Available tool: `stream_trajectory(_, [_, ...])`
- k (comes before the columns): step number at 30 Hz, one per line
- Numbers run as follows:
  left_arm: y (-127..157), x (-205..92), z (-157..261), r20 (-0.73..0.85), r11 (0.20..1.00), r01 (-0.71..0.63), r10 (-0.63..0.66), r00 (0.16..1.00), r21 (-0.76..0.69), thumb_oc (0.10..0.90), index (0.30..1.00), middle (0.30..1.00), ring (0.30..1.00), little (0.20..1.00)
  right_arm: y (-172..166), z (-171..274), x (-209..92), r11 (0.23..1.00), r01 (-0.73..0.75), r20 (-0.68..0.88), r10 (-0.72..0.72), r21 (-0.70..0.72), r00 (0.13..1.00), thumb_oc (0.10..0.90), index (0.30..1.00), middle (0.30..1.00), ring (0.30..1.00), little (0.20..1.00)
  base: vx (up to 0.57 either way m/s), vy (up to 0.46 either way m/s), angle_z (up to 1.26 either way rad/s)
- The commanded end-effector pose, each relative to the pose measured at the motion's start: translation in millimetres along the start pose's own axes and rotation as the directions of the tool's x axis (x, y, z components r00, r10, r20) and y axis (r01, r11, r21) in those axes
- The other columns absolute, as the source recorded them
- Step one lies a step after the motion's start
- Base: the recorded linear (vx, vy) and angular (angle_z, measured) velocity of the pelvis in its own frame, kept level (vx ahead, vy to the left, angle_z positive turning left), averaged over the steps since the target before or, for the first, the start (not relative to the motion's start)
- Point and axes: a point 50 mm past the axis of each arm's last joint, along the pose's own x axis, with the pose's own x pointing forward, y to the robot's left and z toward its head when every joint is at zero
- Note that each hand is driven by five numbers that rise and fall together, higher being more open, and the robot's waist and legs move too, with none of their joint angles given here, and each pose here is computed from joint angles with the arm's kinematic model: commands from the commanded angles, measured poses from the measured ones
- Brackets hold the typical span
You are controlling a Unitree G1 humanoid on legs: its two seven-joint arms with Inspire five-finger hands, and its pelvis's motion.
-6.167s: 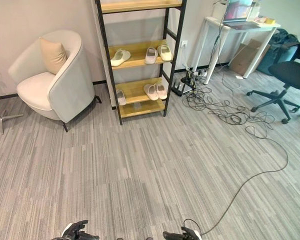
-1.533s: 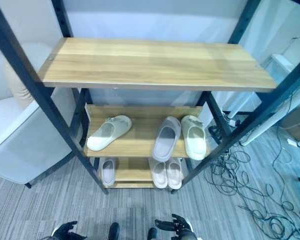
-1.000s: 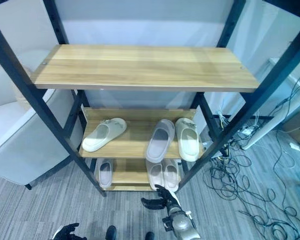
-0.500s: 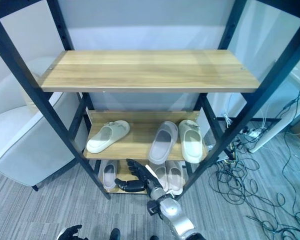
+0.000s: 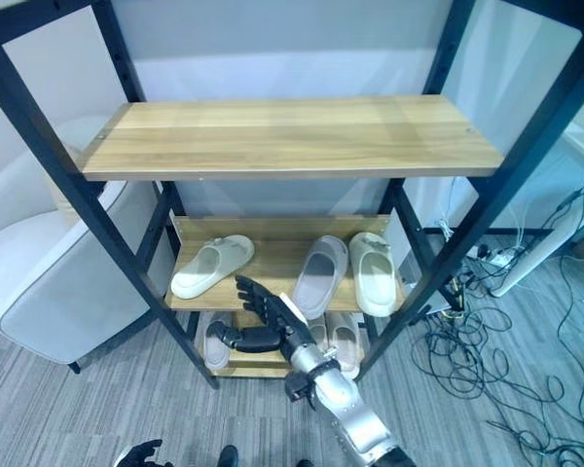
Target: Arrange the slippers neatly on the shoe rack.
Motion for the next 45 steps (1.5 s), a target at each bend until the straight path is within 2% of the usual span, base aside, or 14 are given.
stream_trajectory(1, [-26,1,19,0.058,0.997,0.067,-0.069,0.996,0.034,0.800,0.900,0.900,0.900,0.900,-10,81,5,0.992,0.087,0.415,-0.044,-0.087,0.909,0.800,0.900,0.900,0.900,0.900,0.00,0.000,0.00])
stream_trajectory(7, [-29,0,15,0.055,0.995,0.084,-0.087,0.995,0.054,0.800,0.900,0.900,0.900,0.900,-32,96,4,0.954,0.245,0.481,-0.135,-0.174,0.866,0.800,0.900,0.900,0.900,0.900,0.00,0.000,0.00])
stream_trajectory(13, [-32,-2,11,0.051,0.992,0.097,-0.101,0.994,0.081,0.800,0.900,0.900,0.900,0.900,-53,110,1,0.862,0.410,0.549,-0.196,-0.299,0.813,0.800,0.900,0.900,0.900,0.900,0.00,0.000,0.00])
stream_trajectory(14, [-32,-2,10,0.053,0.991,0.098,-0.103,0.993,0.090,0.800,0.900,0.900,0.900,0.900,-62,114,-1,0.804,0.467,0.565,-0.206,-0.368,0.799,0.800,0.900,0.900,0.900,0.900,0.00,0.000,0.00])
stream_trajectory(15, [-32,-2,10,0.053,0.991,0.098,-0.103,0.993,0.090,0.800,0.900,0.900,0.900,0.900,-62,114,-1,0.803,0.468,0.565,-0.206,-0.368,0.799,0.800,0.900,0.900,0.900,0.900,0.00,0.000,0.00])
stream_trajectory(16, [-31,-3,9,0.054,0.990,0.098,-0.104,0.993,0.099,0.800,0.900,0.900,0.900,0.900,-71,115,-2,0.739,0.521,0.570,-0.226,-0.428,0.790,0.800,0.900,0.900,0.900,0.900,0.00,0.000,0.00])
stream_trajectory(18, [-31,-3,8,0.049,0.989,0.101,-0.107,0.993,0.103,0.800,0.900,0.900,0.900,0.900,-79,116,-2,0.689,0.551,0.572,-0.236,-0.471,0.785,0.800,0.900,0.900,0.900,0.900,0.00,0.000,0.00])
stream_trajectory(19, [-31,-3,8,0.049,0.989,0.102,-0.107,0.993,0.103,0.800,0.900,0.900,0.900,0.900,-79,116,-2,0.688,0.551,0.573,-0.236,-0.472,0.785,0.800,0.900,0.900,0.900,0.900,0.00,0.000,0.00])
stream_trajectory(23, [-29,-3,4,0.040,0.988,0.104,-0.109,0.993,0.111,0.800,0.900,0.900,0.900,0.900,-97,118,-2,0.564,0.591,0.565,-0.248,-0.577,0.787,0.800,0.900,0.900,0.900,0.900,0.00,0.000,0.00])
stream_trajectory(28, [-30,-4,0,0.028,0.985,0.115,-0.120,0.992,0.126,0.800,0.900,0.900,0.900,0.900,-116,114,0,0.452,0.608,0.537,-0.290,-0.653,0.792,0.800,0.900,0.900,0.900,0.900,0.00,0.000,0.00])
stream_trajectory(29, [-30,-4,1,0.028,0.985,0.115,-0.120,0.992,0.126,0.800,0.900,0.900,0.900,0.900,-116,114,0,0.452,0.608,0.538,-0.289,-0.652,0.792,0.800,0.900,0.900,0.900,0.900,0.01,0.041,0.01])
stream_trajectory(33, [-30,-4,-1,0.022,0.985,0.115,-0.119,0.993,0.127,0.800,0.900,0.900,0.900,0.900,-133,109,5,0.344,0.601,0.503,-0.338,-0.721,0.796,0.800,0.900,0.900,0.900,0.900,0.00,0.029,0.02])
stream_trajectory(38, [-29,-4,-1,0.018,0.985,0.114,-0.117,0.993,0.132,0.800,0.900,0.900,0.900,0.900,-146,98,10,0.297,0.590,0.459,-0.407,-0.751,0.790,0.800,0.900,0.900,0.900,0.900,0.00,0.031,0.02])
stream_trajectory(45, [-28,-4,-1,0.020,0.981,0.111,-0.116,0.993,0.156,0.800,0.900,0.900,0.900,0.900,-158,84,22,0.297,0.583,0.398,-0.499,-0.756,0.770,0.800,0.900,0.900,0.900,0.900,0.00,0.037,0.06])
